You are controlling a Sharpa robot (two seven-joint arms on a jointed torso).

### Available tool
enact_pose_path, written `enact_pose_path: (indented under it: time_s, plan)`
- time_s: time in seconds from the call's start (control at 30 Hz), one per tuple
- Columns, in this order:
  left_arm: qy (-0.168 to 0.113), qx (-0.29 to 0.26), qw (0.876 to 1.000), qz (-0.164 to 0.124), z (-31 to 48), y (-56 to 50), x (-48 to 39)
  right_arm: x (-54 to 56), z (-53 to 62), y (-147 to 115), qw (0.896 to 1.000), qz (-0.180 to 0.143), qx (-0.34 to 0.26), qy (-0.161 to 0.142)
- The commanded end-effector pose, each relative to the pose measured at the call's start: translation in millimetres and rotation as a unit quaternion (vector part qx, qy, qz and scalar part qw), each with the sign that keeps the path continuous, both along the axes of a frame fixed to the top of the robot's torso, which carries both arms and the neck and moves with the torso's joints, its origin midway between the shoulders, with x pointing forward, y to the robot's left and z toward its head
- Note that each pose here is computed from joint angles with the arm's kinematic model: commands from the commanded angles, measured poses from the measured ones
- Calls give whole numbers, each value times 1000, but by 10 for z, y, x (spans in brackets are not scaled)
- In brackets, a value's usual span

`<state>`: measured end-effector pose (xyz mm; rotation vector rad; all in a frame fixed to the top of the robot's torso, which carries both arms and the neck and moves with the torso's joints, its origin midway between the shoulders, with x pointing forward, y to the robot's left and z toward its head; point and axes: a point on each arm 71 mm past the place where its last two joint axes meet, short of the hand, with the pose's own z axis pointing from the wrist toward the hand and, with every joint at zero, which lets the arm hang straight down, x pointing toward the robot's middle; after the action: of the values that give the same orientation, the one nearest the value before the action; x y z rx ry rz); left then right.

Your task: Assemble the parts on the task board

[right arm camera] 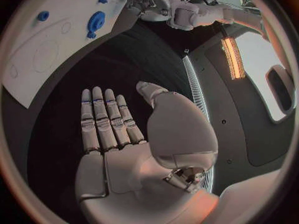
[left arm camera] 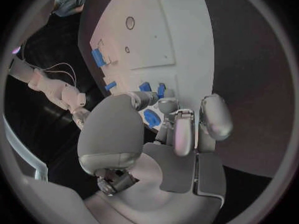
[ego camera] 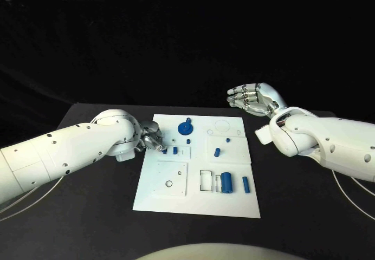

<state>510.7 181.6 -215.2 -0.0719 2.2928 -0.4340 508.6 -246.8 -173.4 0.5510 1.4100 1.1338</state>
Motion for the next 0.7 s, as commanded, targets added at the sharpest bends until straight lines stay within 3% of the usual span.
enact_pose_path:
  time_s: [0.03,0.7]
  plan:
    - [7,12,1000,-7,-16,-14,-14,-8,2,17,1000,11,1,-1]
    - [14,15,1000,-15,-28,-63,-31,-7,1,21,1000,11,2,-2]
